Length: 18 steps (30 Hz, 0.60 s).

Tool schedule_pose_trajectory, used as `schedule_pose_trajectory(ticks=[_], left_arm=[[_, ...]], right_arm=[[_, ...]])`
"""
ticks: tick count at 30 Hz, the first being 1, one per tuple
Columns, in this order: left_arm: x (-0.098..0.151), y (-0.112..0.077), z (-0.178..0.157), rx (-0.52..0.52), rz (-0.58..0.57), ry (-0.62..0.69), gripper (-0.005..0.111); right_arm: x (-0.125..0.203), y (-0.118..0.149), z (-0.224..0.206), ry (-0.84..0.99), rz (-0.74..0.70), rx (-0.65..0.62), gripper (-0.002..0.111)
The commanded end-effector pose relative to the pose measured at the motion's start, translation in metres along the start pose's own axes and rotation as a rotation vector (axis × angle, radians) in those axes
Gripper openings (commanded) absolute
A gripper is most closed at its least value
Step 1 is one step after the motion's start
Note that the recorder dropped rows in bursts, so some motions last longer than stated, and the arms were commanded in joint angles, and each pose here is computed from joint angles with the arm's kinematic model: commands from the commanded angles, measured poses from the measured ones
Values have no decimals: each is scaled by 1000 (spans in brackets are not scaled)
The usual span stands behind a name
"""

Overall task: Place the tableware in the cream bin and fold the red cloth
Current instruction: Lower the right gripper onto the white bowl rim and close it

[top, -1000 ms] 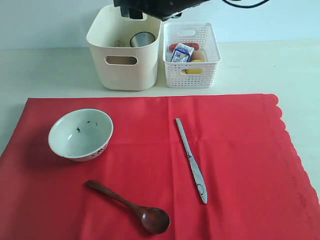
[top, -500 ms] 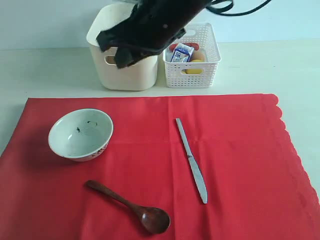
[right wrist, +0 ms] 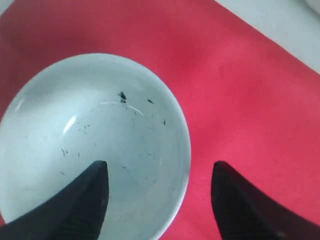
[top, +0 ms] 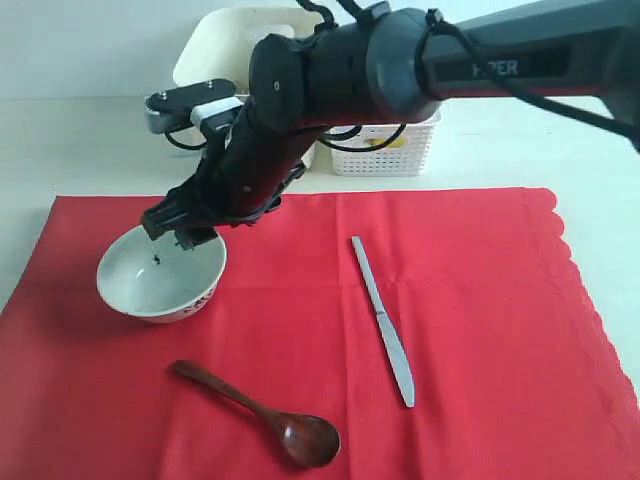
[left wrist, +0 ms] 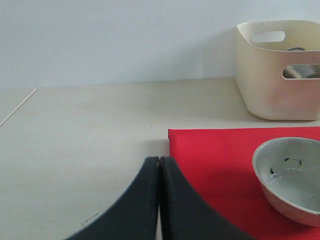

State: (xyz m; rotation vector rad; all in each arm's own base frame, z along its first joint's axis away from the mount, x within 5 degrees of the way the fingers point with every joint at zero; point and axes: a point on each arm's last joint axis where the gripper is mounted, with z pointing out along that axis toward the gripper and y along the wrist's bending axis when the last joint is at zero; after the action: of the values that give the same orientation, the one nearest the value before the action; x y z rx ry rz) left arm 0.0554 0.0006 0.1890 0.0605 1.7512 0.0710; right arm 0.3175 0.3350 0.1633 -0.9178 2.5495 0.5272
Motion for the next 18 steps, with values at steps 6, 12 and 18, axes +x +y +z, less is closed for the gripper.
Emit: schedule_pose_trajectory(ticks=[6, 12, 18], left_arm=[[0, 0, 0, -1, -9, -6, 3], [0, 0, 0, -1, -9, -6, 3], [0, 0, 0, -1, -9, -6, 3]], right_arm=[[11, -6, 27, 47, 17, 9, 56], [11, -6, 28, 49, 18, 9, 40], [13, -6, 28, 67, 18, 6, 18]])
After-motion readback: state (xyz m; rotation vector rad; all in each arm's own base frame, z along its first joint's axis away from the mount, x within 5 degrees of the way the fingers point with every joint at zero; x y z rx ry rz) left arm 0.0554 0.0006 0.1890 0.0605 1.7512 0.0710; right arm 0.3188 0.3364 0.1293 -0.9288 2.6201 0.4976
